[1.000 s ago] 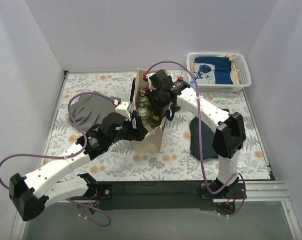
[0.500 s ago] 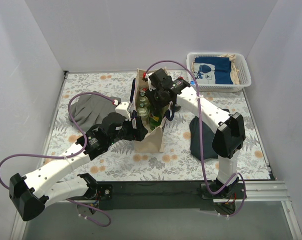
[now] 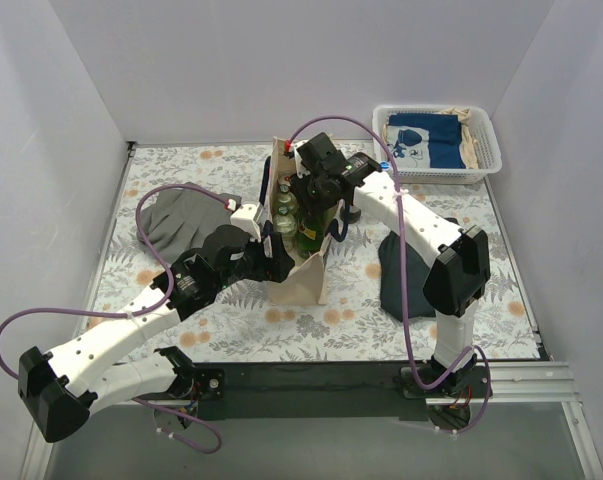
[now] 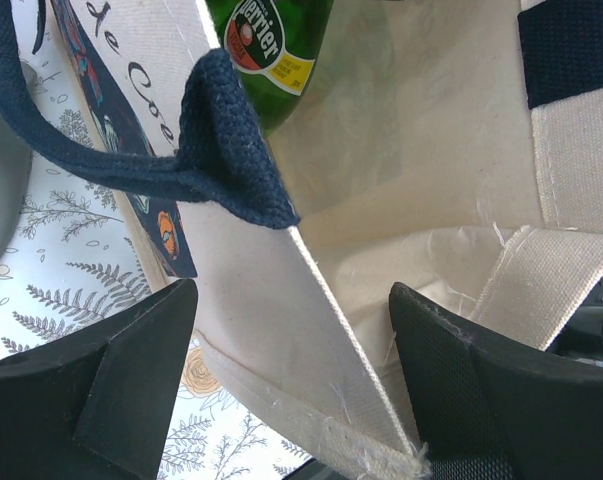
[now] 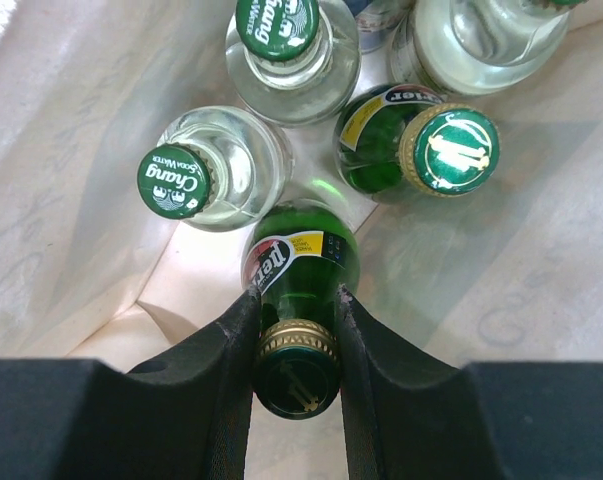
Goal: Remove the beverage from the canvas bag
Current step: Take out the drink from the canvas bag.
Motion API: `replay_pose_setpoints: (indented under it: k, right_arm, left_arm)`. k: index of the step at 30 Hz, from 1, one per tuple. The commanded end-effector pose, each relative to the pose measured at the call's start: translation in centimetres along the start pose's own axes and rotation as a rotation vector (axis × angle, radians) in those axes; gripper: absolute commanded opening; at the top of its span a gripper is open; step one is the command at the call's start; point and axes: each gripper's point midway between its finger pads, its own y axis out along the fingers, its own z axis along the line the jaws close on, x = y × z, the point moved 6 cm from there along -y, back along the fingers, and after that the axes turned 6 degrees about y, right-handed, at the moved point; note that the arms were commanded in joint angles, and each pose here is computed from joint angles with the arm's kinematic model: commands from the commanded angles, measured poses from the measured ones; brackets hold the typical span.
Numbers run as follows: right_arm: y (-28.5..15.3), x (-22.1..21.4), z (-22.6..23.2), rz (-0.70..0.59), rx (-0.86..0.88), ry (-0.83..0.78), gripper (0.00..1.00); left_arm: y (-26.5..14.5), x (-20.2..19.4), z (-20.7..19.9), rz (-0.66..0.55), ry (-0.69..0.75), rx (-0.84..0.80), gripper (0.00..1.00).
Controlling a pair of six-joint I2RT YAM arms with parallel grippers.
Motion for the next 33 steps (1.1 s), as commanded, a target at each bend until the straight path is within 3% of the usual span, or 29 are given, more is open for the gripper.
replay_pose_setpoints:
  k: [1, 18, 33]
  right_arm:
    - [-5.8, 4.7, 1.2, -0.232, 0.061, -0.003, 0.01]
    - [-9.5, 5.7, 2.1, -0.297, 0.133, -0.009, 0.01]
    - [-10.2, 6.1, 2.6, -0.331, 0.176, -0.003, 0.01]
  left_arm:
    - [-0.2, -0.9, 0.6, 0.040, 0.042, 0.027, 0.76]
    - [-0.3, -0.5, 0.7, 0.028, 0.044, 0.038, 0.76]
    - [-0.3, 0.0, 0.5, 0.017, 0.042, 0.042, 0.76]
